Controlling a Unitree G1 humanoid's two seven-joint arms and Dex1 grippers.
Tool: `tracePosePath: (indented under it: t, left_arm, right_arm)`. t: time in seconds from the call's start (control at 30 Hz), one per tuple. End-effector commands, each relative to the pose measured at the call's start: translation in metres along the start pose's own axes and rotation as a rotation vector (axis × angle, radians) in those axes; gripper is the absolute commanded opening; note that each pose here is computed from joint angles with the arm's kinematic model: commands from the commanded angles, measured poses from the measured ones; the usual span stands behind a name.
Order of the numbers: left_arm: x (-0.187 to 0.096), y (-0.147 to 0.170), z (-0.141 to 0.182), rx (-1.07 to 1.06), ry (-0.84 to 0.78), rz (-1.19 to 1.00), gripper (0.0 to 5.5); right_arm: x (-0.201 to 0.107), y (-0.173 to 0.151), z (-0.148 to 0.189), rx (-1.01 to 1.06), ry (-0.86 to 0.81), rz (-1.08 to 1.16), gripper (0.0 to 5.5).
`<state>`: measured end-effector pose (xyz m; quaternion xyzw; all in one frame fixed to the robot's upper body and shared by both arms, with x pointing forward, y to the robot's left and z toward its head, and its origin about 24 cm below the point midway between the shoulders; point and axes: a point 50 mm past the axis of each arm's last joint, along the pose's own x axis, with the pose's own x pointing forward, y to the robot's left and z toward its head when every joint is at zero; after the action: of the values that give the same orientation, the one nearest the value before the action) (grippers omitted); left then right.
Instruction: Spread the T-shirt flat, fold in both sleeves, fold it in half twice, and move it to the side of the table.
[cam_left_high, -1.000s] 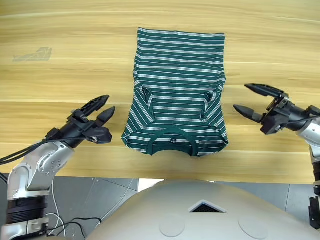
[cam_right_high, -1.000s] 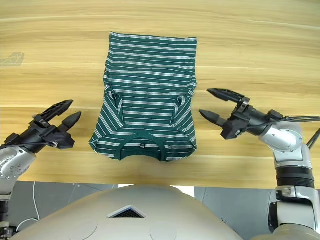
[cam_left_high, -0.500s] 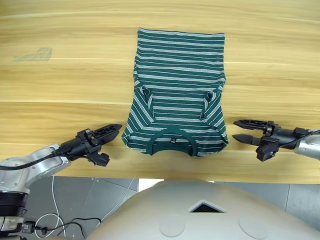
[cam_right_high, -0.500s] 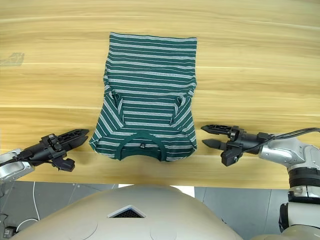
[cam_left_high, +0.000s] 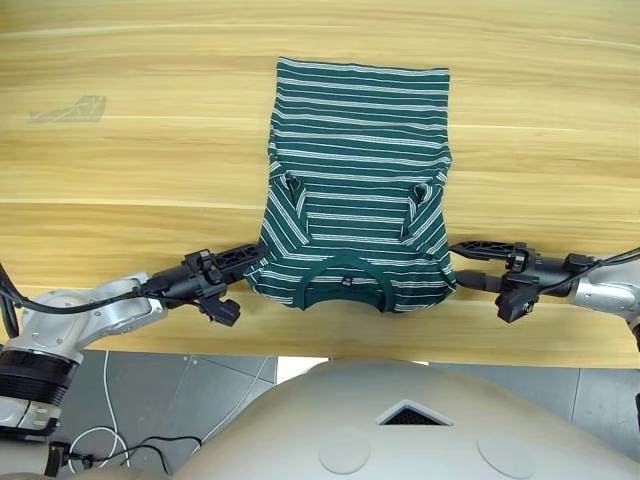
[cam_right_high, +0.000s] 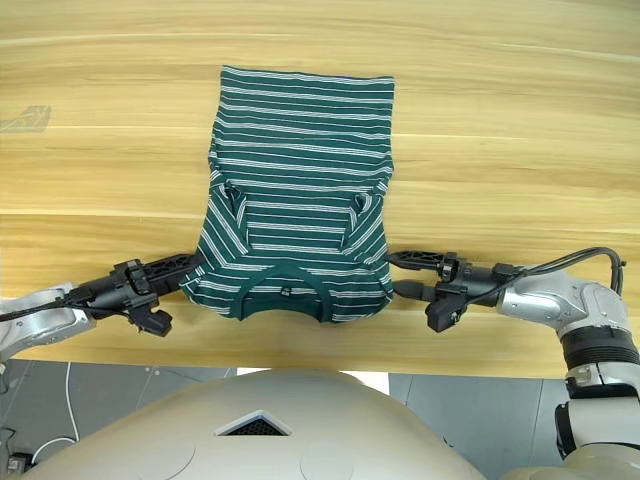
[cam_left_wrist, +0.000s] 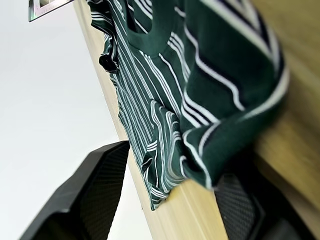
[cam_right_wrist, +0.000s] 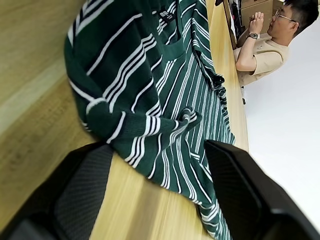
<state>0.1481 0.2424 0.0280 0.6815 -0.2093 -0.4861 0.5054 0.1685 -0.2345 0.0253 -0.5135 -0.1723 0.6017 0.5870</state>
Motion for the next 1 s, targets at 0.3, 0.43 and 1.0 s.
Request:
tracePosePath:
  t: [0.3,0.43,1.0]
  left_arm:
    - [0.001,-0.022,0.015,-0.046,-0.050,-0.167,1.51]
    - [0.001,-0.024,0.017,-0.061,-0.047,-0.177,0.78]
    - [0.001,-0.011,0.047,-0.567,-0.003,-0.215,0.06]
  right_arm:
    - [0.012,0.018,0.007,0.072,-0.021,0.079,1.09]
    - [0.014,0.018,0.006,0.073,-0.020,0.078,0.28]
    - [0.016,0.005,0.013,0.570,0.045,0.074,0.00]
